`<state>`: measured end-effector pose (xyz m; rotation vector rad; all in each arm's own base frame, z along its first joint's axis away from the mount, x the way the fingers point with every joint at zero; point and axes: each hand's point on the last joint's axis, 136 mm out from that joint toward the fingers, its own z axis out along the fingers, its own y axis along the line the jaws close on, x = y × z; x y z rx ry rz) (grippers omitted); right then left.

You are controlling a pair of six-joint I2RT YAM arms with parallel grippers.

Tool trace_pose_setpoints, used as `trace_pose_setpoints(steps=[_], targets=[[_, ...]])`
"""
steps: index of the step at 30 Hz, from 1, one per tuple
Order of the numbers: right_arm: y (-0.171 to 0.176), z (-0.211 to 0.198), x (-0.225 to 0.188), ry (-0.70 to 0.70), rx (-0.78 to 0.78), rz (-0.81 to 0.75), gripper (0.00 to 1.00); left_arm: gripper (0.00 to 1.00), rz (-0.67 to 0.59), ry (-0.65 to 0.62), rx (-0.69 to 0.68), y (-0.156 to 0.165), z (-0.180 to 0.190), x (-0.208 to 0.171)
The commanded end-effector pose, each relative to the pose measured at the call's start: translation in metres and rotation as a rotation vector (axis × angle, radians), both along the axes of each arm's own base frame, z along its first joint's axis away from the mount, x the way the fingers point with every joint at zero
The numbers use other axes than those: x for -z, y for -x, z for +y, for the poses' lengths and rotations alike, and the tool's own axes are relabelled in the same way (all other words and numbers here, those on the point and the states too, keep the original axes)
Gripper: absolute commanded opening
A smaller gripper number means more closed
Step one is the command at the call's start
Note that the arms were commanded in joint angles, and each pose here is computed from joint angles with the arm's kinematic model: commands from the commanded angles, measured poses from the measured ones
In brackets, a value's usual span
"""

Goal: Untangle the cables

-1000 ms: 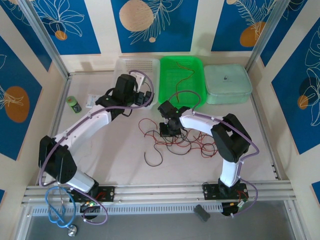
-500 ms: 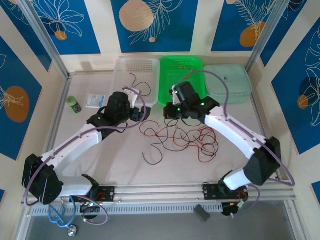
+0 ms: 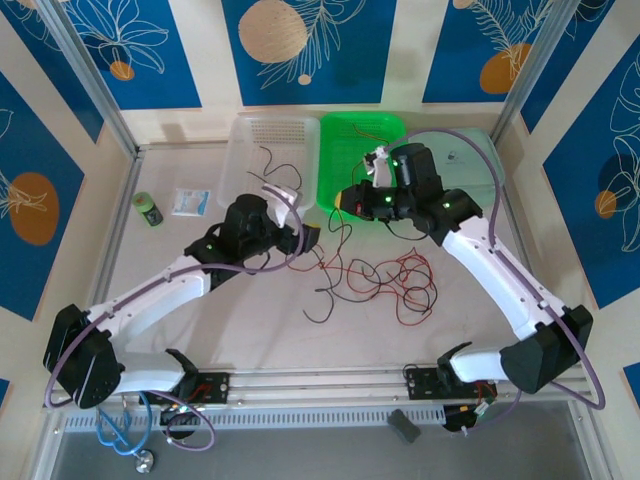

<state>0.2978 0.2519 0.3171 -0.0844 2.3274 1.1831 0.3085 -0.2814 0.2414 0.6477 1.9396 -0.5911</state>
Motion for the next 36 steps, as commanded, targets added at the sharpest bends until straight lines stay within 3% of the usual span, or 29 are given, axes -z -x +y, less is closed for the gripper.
trace_pose_setpoints(steps=[1, 10, 25, 36], targets=[[0.008, -0.001, -0.051, -0.117, -0.018, -0.083, 0.0, 0.88, -0.013, 0.069, 0.097, 0.013, -0.026, -0.004], [0.009, -0.011, -0.087, -0.166, 0.011, -0.16, 0.0, 0.86, -0.015, 0.076, 0.163, 0.027, -0.051, 0.005], [0.011, -0.025, -0.14, -0.198, 0.056, -0.288, 0.0, 0.86, -0.016, 0.034, 0.209, 0.056, -0.038, 0.04], [0.015, -0.028, -0.147, -0.216, 0.068, -0.286, 0.0, 0.96, -0.273, 0.068, 0.208, 0.04, -0.073, 0.034]])
